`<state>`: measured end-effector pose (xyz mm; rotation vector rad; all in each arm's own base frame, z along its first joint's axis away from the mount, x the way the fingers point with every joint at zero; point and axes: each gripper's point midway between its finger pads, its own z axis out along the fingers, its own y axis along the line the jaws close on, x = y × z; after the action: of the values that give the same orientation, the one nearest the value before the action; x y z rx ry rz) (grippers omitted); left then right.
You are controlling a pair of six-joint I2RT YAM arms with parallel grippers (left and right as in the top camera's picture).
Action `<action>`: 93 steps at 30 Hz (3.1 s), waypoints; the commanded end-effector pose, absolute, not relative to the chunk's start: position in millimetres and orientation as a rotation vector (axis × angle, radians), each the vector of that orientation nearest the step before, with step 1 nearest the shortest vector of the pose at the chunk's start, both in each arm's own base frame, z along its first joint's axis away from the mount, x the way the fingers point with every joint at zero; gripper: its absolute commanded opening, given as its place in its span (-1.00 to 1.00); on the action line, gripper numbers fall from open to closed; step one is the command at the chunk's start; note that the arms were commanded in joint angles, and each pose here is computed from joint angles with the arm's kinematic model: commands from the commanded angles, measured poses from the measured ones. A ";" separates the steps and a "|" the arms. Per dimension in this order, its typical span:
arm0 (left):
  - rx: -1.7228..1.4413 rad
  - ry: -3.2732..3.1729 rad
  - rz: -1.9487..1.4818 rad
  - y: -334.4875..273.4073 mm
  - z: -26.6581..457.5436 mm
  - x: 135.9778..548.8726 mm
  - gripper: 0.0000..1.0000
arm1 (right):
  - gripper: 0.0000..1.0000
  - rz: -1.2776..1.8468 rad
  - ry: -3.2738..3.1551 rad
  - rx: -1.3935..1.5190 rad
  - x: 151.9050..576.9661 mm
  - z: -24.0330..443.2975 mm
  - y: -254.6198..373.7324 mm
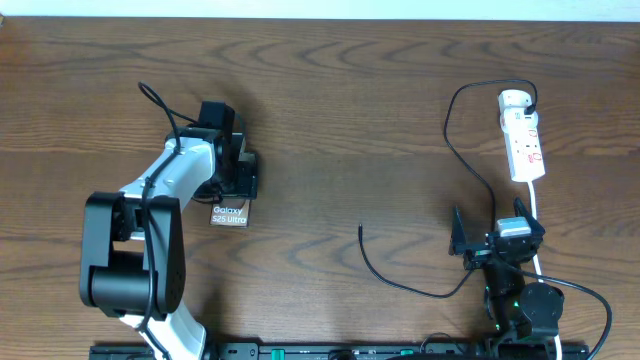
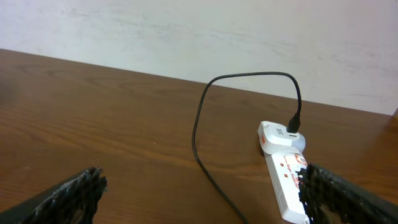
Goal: Plug charger to phone and switch on socket
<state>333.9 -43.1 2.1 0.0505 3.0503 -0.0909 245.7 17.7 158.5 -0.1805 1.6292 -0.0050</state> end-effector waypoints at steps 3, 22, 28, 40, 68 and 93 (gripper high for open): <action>0.037 2.896 -0.133 -49.3 50.2 358.5 -0.85 | 0.99 -0.007 1.634 -0.190 245.6 156.9 18.8; -0.291 2.391 -0.714 -97.8 219.4 368.3 -0.86 | 0.98 -0.007 1.634 -0.190 245.6 156.9 18.8; -0.603 2.182 -1.108 -104.7 281.9 367.2 -0.85 | 0.99 -0.007 1.634 -0.190 245.6 156.9 18.8; -1.408 1.980 -1.772 -85.3 315.9 352.2 -0.85 | 0.99 -0.007 1.634 -0.190 245.6 156.9 18.8; -1.761 1.934 -2.160 -89.6 338.8 327.0 -0.86 | 0.98 -0.007 1.634 -0.190 245.6 156.9 18.8; -1.135 2.165 -1.181 -36.7 254.9 348.3 -0.85 | 0.98 -0.007 1.634 -0.190 245.6 156.9 18.8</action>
<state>342.1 -55.3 258.2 -1.3300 2.1241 -1.4558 245.7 17.6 158.5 -0.1802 1.6293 -0.0053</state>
